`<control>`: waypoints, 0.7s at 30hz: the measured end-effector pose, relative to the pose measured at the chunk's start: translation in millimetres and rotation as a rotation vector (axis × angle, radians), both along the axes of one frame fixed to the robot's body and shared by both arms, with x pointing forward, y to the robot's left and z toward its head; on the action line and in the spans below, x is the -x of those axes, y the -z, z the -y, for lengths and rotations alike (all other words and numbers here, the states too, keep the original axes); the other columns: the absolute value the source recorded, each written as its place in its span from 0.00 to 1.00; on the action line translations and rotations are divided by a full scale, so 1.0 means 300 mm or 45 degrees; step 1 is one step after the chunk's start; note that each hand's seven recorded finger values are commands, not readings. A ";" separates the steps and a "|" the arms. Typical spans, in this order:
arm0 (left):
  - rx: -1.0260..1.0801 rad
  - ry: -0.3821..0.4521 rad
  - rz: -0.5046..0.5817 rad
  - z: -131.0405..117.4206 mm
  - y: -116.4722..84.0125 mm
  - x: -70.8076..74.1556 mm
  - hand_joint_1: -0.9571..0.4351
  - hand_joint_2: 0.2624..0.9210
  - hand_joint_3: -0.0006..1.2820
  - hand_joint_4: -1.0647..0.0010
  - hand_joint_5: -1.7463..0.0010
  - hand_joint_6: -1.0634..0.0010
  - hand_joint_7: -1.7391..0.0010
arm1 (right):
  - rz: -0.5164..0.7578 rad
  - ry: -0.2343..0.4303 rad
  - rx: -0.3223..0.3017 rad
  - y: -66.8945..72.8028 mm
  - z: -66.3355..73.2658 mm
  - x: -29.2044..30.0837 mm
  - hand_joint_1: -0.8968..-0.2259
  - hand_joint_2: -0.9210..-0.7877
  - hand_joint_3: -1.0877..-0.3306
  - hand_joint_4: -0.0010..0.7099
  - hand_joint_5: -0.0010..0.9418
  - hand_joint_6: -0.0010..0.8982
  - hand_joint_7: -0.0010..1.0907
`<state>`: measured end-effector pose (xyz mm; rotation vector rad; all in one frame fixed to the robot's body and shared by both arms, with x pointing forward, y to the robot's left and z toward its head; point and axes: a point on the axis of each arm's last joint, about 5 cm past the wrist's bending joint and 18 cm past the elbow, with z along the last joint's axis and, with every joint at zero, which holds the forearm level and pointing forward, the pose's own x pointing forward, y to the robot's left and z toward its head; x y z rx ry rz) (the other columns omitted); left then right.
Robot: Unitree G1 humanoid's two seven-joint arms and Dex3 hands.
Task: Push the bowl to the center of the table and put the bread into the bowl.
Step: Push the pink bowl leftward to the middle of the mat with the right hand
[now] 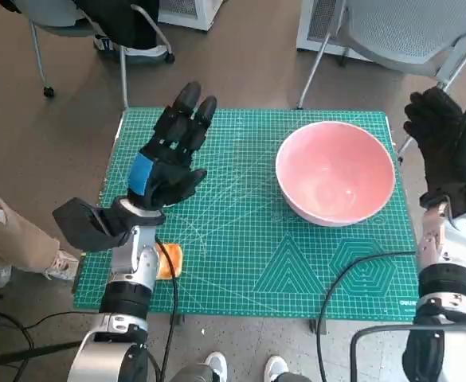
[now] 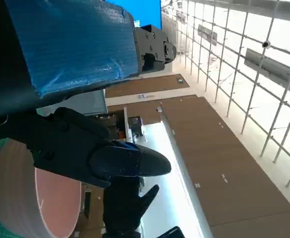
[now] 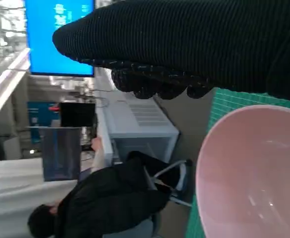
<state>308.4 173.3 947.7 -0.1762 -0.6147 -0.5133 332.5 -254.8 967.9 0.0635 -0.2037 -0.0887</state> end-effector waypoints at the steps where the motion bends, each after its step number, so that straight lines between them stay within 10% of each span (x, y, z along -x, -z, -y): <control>1: 0.001 -0.001 0.000 -0.001 0.000 0.000 0.28 1.00 0.17 0.99 1.00 0.83 0.99 | -0.005 0.001 -0.003 0.002 0.001 0.001 0.46 0.00 0.27 0.25 0.00 0.22 0.20; 21: 0.002 -0.021 -0.008 -0.015 0.006 0.005 0.28 1.00 0.17 0.99 1.00 0.83 0.99 | -0.106 0.021 -0.065 0.045 0.011 0.016 0.46 0.00 0.29 0.24 0.00 0.23 0.15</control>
